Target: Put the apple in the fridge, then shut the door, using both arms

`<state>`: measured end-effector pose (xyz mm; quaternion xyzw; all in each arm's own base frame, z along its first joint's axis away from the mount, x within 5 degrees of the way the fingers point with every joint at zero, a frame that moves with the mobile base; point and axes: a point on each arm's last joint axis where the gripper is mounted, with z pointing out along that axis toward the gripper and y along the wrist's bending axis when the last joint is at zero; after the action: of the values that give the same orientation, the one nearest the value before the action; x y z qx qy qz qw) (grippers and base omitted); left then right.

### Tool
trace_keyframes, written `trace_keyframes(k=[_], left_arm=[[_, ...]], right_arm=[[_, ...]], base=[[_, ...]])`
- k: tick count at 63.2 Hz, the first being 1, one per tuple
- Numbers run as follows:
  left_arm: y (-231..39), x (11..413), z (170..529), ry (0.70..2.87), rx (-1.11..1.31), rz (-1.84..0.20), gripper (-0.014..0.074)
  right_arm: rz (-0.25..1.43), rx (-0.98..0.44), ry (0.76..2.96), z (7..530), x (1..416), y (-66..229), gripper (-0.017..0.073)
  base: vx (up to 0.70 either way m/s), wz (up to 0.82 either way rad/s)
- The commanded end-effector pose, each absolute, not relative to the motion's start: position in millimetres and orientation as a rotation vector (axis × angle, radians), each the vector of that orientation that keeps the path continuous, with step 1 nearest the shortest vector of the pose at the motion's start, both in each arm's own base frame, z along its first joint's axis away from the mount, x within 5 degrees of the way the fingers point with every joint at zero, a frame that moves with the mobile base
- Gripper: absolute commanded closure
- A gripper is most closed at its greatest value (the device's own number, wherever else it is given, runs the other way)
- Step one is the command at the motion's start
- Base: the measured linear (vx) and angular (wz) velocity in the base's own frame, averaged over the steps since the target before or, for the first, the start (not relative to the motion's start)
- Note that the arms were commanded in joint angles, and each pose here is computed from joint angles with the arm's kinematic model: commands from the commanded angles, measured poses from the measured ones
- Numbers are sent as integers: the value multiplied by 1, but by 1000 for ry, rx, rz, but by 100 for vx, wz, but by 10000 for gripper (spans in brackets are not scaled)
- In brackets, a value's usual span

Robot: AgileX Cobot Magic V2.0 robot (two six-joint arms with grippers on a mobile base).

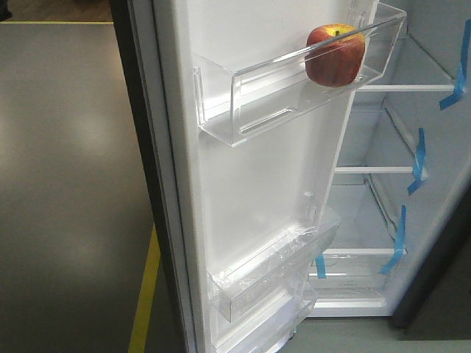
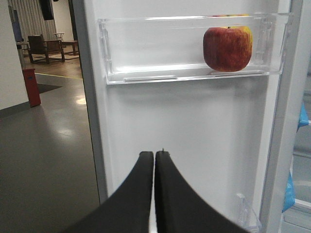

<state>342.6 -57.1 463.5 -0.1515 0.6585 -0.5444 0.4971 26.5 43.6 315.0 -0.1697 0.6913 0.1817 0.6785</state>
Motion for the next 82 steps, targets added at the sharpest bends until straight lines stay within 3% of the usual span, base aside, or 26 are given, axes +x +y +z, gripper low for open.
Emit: trace_keyframes(k=[1, 12, 54, 82], left_arm=[[-60, 337, 484, 1477, -325, -1461, 319], [-71, 349, 470, 1532, -215, -1574, 253], [-89, 335, 471, 1588, 113, -1788, 252], [-154, 303, 471, 1607, 402, -1957, 252]], right_arm=[[415, -337, 1511, 326, 27, 42, 563], [437, -349, 1521, 325, 26, 44, 563], [460, -356, 1527, 325, 25, 45, 563], [459, -355, 1527, 325, 25, 45, 563]], base=[[0, 0], [0, 0], [0, 0], [0, 0]])
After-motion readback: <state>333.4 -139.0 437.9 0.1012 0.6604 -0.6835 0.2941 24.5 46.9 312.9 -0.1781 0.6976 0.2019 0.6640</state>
